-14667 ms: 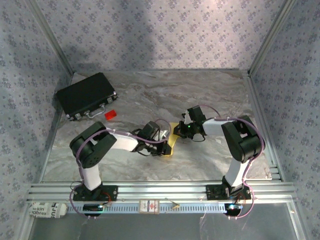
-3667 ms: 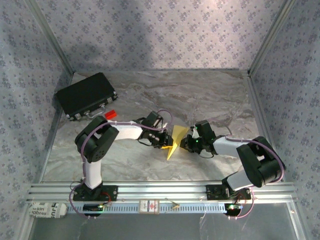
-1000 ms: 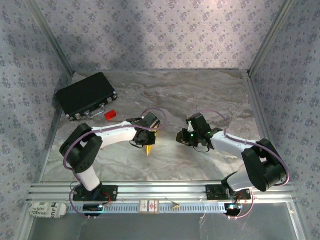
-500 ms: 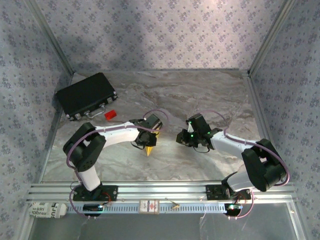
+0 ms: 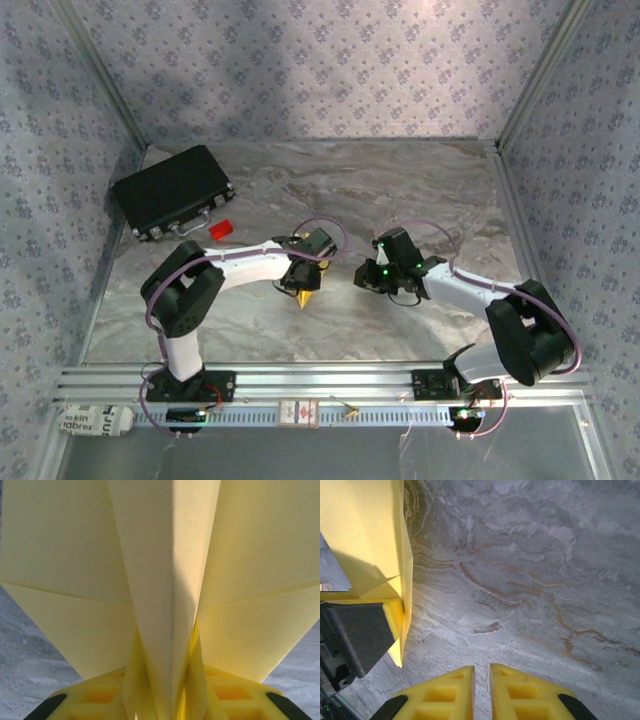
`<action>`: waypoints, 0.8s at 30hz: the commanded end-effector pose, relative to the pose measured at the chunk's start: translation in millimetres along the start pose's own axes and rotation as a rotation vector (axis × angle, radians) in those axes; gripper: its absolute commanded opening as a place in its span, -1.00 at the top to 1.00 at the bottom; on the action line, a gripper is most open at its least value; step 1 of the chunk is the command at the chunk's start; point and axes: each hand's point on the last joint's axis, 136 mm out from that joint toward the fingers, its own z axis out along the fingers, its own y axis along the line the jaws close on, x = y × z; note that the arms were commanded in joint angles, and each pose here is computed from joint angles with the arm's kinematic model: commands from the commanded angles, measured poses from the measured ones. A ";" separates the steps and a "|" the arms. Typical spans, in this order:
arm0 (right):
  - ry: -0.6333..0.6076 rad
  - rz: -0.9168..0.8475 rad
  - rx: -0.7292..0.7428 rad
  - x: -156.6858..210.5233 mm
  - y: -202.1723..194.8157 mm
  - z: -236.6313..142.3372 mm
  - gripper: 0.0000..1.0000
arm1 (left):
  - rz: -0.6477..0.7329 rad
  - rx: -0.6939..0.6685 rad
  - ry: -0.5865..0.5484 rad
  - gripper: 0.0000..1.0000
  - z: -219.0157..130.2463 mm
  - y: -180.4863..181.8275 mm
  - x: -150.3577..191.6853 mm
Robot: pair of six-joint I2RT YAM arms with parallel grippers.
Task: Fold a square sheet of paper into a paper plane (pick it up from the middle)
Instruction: Move the paper plane to the center of the table.
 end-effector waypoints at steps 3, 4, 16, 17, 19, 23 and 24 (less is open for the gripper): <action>-0.041 -0.036 -0.010 -14.1 4.6 -13.8 0.67 | -0.062 -0.113 0.029 0.30 9.0 4.2 11.2; -0.044 -0.034 -0.015 -15.2 4.3 -14.8 0.67 | -0.065 -0.121 0.025 0.27 8.5 2.6 10.5; -0.070 -0.011 -0.065 -23.2 -3.0 -27.7 0.67 | -0.115 -0.115 0.000 0.22 -7.9 -14.2 2.6; -0.076 -0.009 -0.062 -24.7 -3.8 -29.7 0.66 | -0.116 -0.108 -0.014 0.21 -13.0 -15.2 -1.3; -0.095 -0.002 -0.049 -28.8 -6.9 -34.4 0.65 | -0.119 -0.096 -0.042 0.20 -23.7 -16.9 -9.0; -0.151 0.007 -0.028 -38.7 -12.1 -48.4 0.60 | -0.123 -0.072 -0.084 0.17 -43.4 -19.0 -20.8; -0.165 0.009 -0.018 -41.1 -13.9 -52.6 0.58 | -0.123 -0.065 -0.091 0.16 -47.6 -20.0 -22.6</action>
